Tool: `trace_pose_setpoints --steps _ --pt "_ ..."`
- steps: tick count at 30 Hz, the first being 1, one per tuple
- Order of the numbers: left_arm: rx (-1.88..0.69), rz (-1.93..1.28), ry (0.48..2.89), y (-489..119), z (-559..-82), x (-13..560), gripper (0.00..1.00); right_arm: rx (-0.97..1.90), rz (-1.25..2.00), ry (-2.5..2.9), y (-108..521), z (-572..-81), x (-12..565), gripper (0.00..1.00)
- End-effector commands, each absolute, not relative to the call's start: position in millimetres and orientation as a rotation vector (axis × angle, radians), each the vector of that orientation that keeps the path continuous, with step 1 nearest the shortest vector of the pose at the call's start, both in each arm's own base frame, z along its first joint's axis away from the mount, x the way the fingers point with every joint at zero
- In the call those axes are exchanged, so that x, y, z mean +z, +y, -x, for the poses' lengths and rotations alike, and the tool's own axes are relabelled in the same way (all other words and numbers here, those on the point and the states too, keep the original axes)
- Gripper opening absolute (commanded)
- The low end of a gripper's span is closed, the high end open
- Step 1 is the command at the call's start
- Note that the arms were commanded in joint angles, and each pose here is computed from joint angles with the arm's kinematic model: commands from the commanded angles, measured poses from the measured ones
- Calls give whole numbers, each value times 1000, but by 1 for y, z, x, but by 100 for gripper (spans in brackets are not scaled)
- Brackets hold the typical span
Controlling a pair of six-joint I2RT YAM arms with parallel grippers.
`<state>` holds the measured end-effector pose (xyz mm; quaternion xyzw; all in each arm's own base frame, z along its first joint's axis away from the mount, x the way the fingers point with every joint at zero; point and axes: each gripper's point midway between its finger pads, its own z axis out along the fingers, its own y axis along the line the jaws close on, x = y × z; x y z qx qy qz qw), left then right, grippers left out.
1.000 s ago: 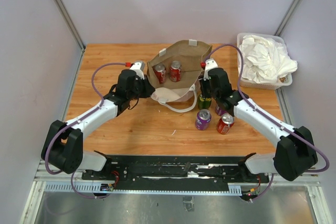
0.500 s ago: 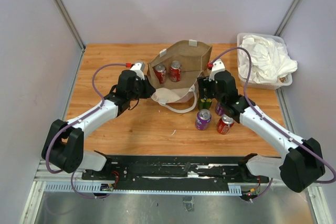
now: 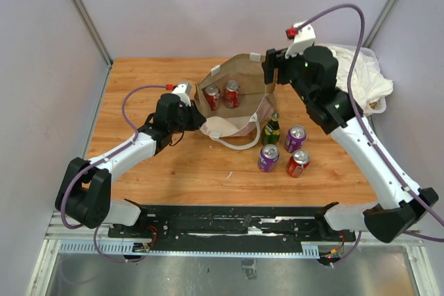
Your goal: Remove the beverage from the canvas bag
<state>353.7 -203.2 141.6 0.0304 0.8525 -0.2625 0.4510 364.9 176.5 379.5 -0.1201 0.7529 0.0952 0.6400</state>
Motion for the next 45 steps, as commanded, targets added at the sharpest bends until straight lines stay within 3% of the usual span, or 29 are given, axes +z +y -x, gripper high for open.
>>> trace_pose_setpoints --steps 1,8,28,45 --pt "-645 -69 2184 -200 -345 118 15 273 431 1801 212 -373 383 75" --pt "-656 -76 2181 -202 -346 119 15 363 552 1926 263 -409 341 69" --pt "-668 -130 2183 -208 -350 131 19 307 610 2189 313 -484 170 80" --pt "-654 -142 2218 -206 -345 122 19 195 557 2197 309 -514 122 87"
